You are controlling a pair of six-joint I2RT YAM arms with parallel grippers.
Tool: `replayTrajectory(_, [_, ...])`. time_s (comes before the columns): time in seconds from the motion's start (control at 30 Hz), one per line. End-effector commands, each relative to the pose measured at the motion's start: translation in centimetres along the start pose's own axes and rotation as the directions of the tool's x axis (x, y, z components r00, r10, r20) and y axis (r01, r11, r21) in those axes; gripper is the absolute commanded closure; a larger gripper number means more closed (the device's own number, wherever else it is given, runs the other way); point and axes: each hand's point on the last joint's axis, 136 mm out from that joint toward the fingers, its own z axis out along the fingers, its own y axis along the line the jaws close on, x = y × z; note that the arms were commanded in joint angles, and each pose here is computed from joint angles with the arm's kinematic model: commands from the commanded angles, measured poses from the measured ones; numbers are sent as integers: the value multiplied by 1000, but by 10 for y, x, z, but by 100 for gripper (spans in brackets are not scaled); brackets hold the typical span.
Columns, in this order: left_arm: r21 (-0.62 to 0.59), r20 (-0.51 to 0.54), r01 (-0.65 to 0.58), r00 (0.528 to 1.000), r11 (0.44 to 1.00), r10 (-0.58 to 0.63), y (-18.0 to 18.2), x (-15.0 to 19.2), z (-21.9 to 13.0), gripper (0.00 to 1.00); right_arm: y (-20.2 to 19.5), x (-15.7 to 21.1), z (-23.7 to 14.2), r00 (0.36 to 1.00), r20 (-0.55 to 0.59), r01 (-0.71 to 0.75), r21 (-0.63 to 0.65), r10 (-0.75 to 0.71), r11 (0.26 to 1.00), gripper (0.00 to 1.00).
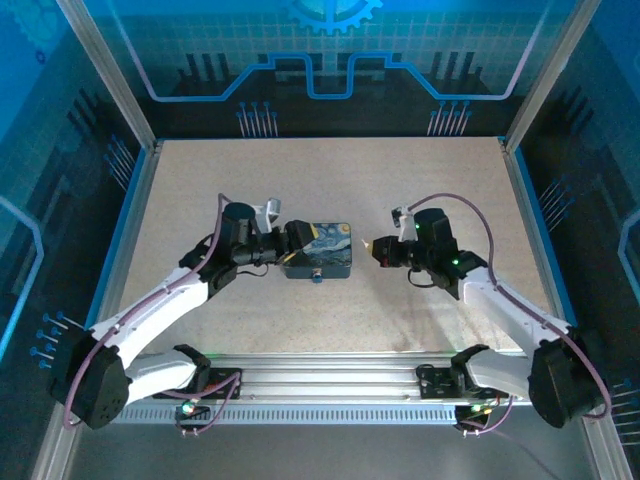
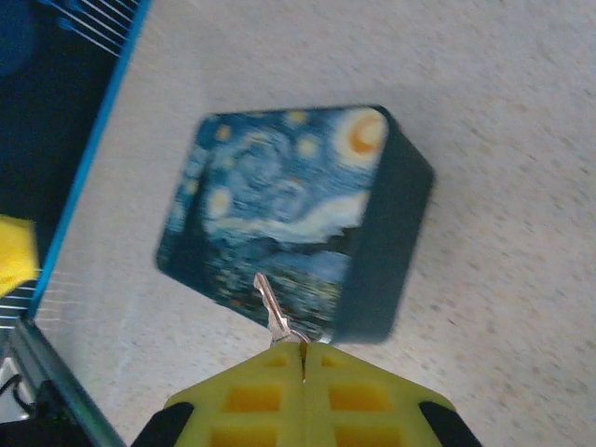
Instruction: Unlock the padlock with the key
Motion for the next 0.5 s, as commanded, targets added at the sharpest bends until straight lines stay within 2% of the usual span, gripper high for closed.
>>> replayTrajectory(0.0, [63,-12,-41,999,997,41,-28,-1,8,28,27,-15,-7,995,93,45,-70,-38,997,100])
replayTrajectory(0.47, [123,-80,-76,993,990,86,-57,16,44,44,75,-15,-10,990,104,115,-161,-99,980,100])
